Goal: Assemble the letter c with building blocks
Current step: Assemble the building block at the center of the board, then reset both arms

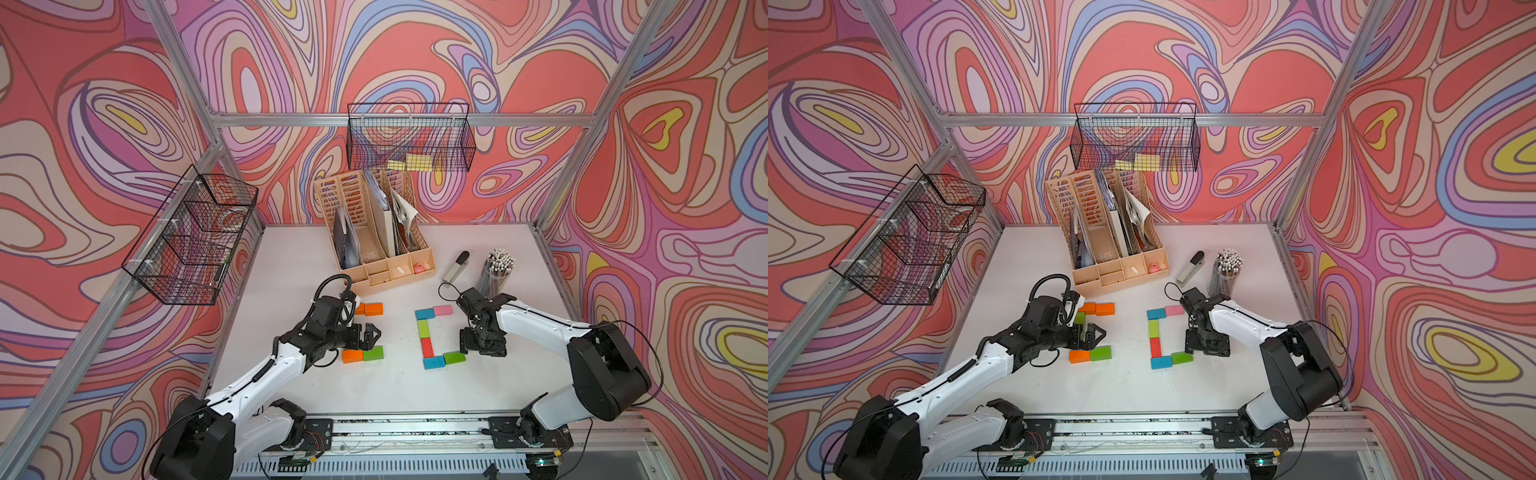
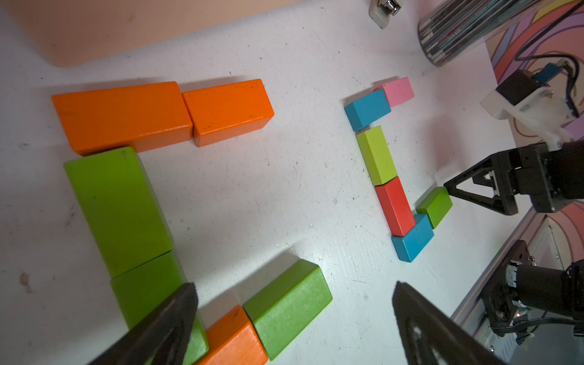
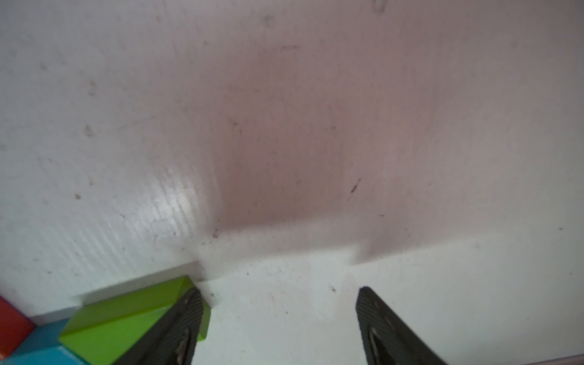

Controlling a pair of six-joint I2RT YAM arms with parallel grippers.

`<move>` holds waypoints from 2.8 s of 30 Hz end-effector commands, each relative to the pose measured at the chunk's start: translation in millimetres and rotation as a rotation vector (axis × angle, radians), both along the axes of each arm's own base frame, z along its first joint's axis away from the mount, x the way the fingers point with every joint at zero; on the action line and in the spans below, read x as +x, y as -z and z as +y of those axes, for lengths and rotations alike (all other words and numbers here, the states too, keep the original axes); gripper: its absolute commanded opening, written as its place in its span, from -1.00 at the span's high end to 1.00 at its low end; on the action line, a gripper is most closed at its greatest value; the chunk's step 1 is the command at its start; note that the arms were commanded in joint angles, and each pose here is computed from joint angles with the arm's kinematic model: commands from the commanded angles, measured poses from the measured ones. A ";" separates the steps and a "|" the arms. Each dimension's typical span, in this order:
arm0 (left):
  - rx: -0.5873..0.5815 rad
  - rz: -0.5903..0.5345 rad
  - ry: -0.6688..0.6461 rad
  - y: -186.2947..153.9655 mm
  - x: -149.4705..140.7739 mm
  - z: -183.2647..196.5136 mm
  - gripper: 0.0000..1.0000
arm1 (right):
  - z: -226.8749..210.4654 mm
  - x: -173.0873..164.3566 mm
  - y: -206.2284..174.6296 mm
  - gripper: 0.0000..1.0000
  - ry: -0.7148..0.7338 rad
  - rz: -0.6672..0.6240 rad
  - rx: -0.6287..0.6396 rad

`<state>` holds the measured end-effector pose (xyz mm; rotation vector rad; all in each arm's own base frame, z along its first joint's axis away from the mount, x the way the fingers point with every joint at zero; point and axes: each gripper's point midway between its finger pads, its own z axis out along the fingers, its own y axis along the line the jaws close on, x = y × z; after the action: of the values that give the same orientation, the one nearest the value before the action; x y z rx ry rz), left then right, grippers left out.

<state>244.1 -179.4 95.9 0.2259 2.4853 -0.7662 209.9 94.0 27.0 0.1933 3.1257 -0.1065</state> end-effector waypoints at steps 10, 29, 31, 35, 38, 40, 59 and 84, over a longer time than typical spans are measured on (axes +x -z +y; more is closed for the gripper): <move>-0.030 -0.028 0.007 -10.2 1.7 -4.8 -0.99 | 5.6 5.0 -2.9 -0.61 -0.015 -0.022 0.018; -0.029 -0.027 0.005 -9.9 1.6 -4.5 -0.99 | 6.2 5.7 -4.1 -0.62 -0.015 -0.026 0.021; -0.030 -0.029 0.006 -10.7 1.6 -4.6 -0.99 | 5.7 6.1 -4.2 -0.62 -0.013 -0.028 0.018; -0.027 -0.030 0.004 -10.2 1.3 -4.1 -0.98 | 2.2 6.7 -6.3 -0.63 -0.004 -0.036 -0.001; -0.024 -0.040 0.001 -12.1 2.4 -3.3 -0.98 | -7.8 13.1 -16.3 -0.64 0.021 -0.082 -0.052; -0.019 -0.055 -0.005 -14.7 4.6 -1.9 -0.99 | -12.6 24.0 -30.8 -0.66 0.039 -0.152 -0.072; 0.318 -0.468 -0.568 -100.3 48.8 118.1 -0.99 | -78.2 151.5 -137.0 -0.86 0.004 -1.133 -0.157; 0.478 -0.662 -0.693 -20.3 124.9 208.9 -0.99 | -104.9 202.6 -77.0 -0.91 -0.064 -1.348 -0.076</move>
<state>348.1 34.8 87.5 -0.1730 1.9971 0.2914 412.8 -13.1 92.1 0.1169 1.8505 -0.0649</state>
